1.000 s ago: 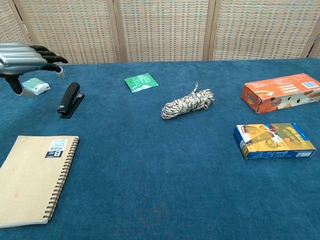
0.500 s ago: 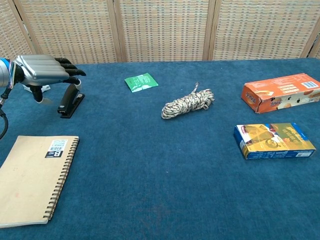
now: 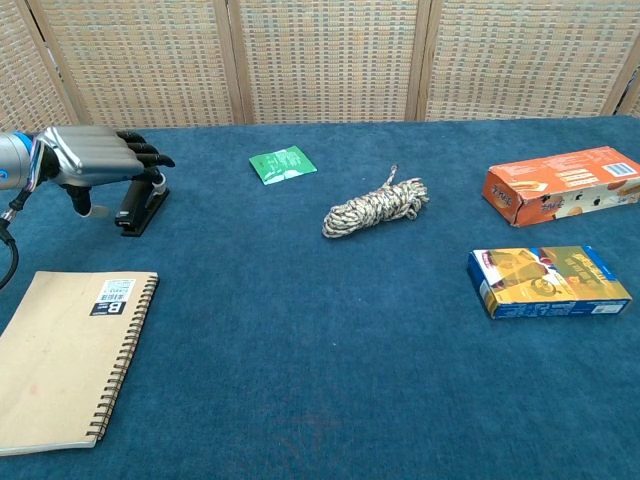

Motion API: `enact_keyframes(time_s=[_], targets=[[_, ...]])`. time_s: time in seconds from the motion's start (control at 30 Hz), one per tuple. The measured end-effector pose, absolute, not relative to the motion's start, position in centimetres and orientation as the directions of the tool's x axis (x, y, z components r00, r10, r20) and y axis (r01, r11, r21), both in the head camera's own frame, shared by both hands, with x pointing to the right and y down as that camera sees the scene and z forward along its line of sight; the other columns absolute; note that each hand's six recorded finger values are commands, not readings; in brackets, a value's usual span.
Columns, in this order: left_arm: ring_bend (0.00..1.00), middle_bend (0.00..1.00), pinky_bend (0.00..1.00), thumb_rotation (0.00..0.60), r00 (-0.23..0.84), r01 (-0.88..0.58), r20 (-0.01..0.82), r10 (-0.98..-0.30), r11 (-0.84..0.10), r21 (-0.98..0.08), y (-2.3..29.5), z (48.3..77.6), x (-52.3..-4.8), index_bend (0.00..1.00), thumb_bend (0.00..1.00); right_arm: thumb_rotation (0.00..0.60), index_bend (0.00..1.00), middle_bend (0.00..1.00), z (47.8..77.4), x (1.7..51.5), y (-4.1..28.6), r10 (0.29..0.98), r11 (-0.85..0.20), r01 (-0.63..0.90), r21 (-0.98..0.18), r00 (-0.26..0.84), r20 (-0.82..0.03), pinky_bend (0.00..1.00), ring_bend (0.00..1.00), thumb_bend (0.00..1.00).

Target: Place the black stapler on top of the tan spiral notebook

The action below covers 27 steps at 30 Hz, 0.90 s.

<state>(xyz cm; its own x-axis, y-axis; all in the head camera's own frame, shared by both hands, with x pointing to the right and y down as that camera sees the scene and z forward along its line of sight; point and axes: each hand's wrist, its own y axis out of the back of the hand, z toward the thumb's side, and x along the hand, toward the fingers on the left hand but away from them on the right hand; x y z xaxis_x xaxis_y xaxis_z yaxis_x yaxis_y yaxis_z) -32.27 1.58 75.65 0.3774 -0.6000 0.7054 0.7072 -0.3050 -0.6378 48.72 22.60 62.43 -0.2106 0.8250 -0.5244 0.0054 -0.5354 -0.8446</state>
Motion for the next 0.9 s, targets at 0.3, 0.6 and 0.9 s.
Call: enact_keyframes(time_s=[0.3, 0.6, 0.9], targets=[[0.17, 0.34, 0.35, 0.6, 0.377, 0.706, 0.688, -0.62, -0.289, -0.647, 2.2, 76.9, -32.1, 0.56, 0.49, 0.6, 0.09, 0.0, 62.1, 48.3, 22.4, 0.836, -0.521, 0.015, -0.853, -0.192, -0.514, 0.0, 0.0, 0.09], [0.23, 0.42, 0.41, 0.6, 0.435, 0.639, 0.634, -0.64, -0.277, -0.718, 3.0, 76.8, -31.5, 0.64, 0.5, 0.6, 0.09, 0.0, 61.7, 47.9, 22.4, 0.846, -0.508, 0.022, -0.861, -0.178, -0.503, 0.0, 0.0, 0.09], [0.23, 0.42, 0.41, 0.6, 0.529, 0.537, 0.54, -0.654, -0.234, -0.81, 3.0, 74.4, -31.0, 0.64, 0.51, 0.6, 0.09, 0.0, 61.5, 47.8, 22.4, 0.848, -0.504, 0.028, -0.863, -0.171, -0.501, 0.0, 0.0, 0.1]])
